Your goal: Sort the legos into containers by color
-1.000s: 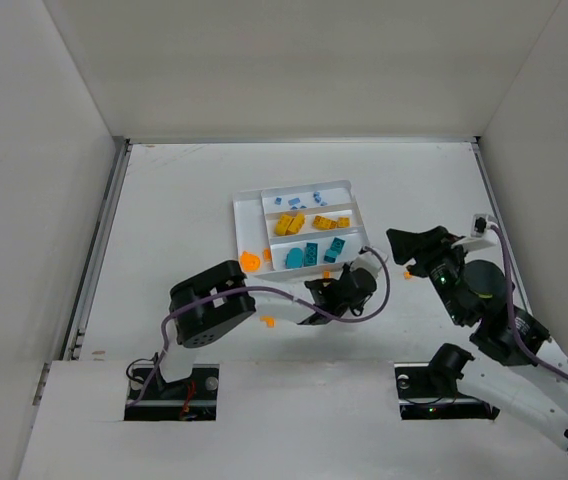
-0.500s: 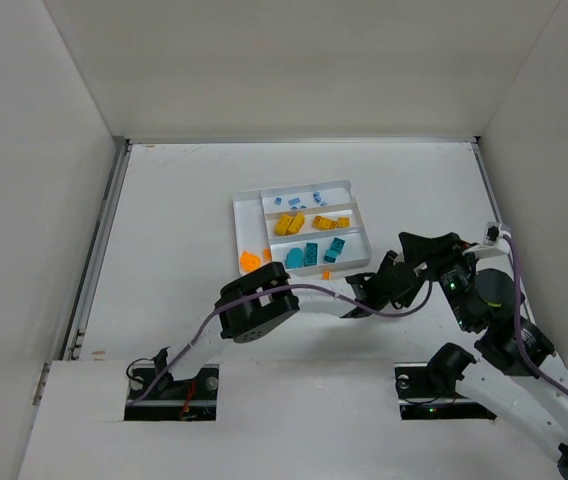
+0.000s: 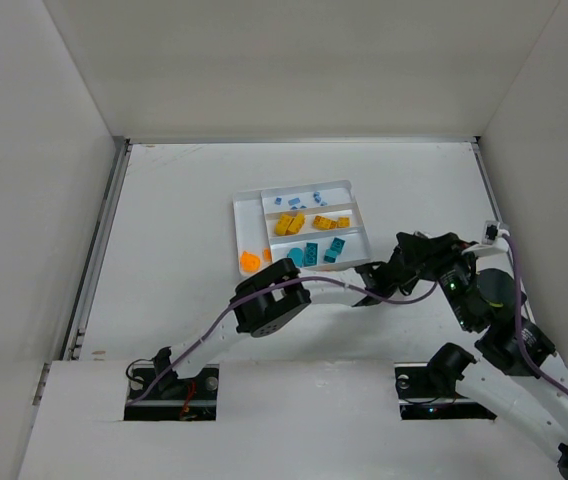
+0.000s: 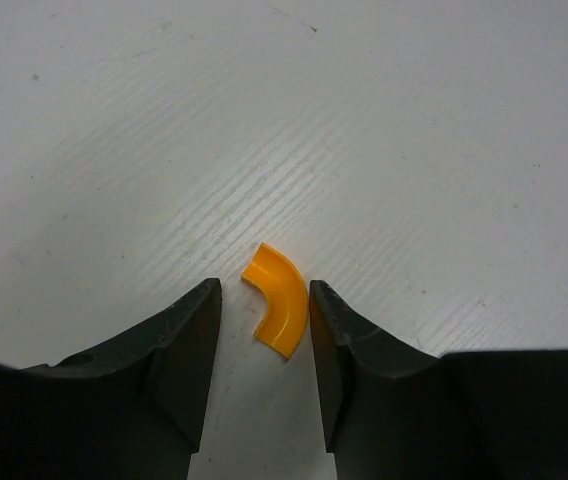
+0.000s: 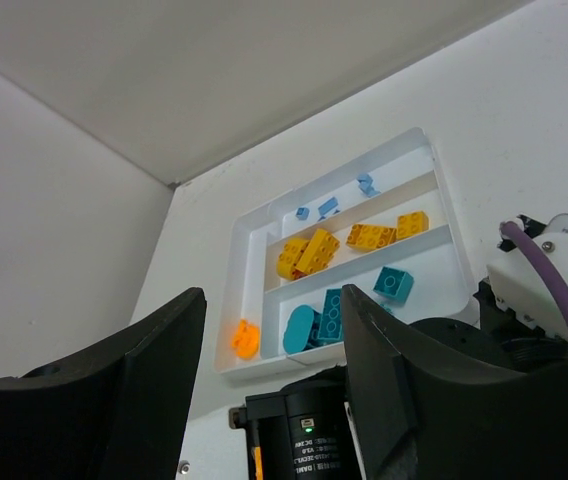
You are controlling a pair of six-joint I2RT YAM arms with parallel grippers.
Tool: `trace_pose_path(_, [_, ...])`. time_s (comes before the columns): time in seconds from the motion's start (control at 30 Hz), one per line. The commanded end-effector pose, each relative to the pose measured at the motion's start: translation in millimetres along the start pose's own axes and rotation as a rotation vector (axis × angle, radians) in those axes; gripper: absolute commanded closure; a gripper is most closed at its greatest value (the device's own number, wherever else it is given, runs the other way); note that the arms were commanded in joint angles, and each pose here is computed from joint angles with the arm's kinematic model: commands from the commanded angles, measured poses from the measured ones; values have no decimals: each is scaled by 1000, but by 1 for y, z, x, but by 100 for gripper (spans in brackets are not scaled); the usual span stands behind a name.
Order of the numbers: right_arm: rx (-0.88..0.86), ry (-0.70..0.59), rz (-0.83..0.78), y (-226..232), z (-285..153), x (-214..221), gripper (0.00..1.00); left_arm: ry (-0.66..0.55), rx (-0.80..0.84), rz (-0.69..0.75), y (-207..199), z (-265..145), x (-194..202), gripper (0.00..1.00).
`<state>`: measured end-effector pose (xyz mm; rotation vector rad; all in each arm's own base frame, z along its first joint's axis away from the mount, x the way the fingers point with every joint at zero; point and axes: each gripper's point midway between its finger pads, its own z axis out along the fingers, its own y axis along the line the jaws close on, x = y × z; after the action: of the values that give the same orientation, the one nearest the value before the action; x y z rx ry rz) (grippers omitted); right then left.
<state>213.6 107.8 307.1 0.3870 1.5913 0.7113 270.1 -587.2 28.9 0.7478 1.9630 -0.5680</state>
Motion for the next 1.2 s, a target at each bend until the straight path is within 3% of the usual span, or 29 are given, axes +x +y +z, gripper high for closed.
trace_pose_path(0.0, [-57,-52,21,18,-1,-21,38,56,23,66,-8,1,16,67])
trace_pose_path(0.13, [-45,-60,8,15,2,-22,38,51,11,123,-11,-3,19,82])
trace_pose_path(0.23, [-36,-71,1,12,2,-24,38,12,-14,138,-11,-19,9,87])
trace_pose_path(0.47, [-24,-130,-13,7,3,-39,38,-143,9,66,-12,-86,-41,88])
trace_pose_path(0.67, [-20,-124,-37,10,19,-39,46,-221,-15,-9,6,-158,-56,88])
trace_pose_path(0.87, [7,-66,-61,-4,33,-12,53,-287,-118,-172,75,-240,-54,88])
trace_pose_path(1.0, [22,-30,-48,-19,33,10,63,-371,-249,-320,146,-289,-61,87])
trace_pose_path(1.17, [45,198,-97,-39,41,92,64,-415,-451,-474,240,-309,-49,85])
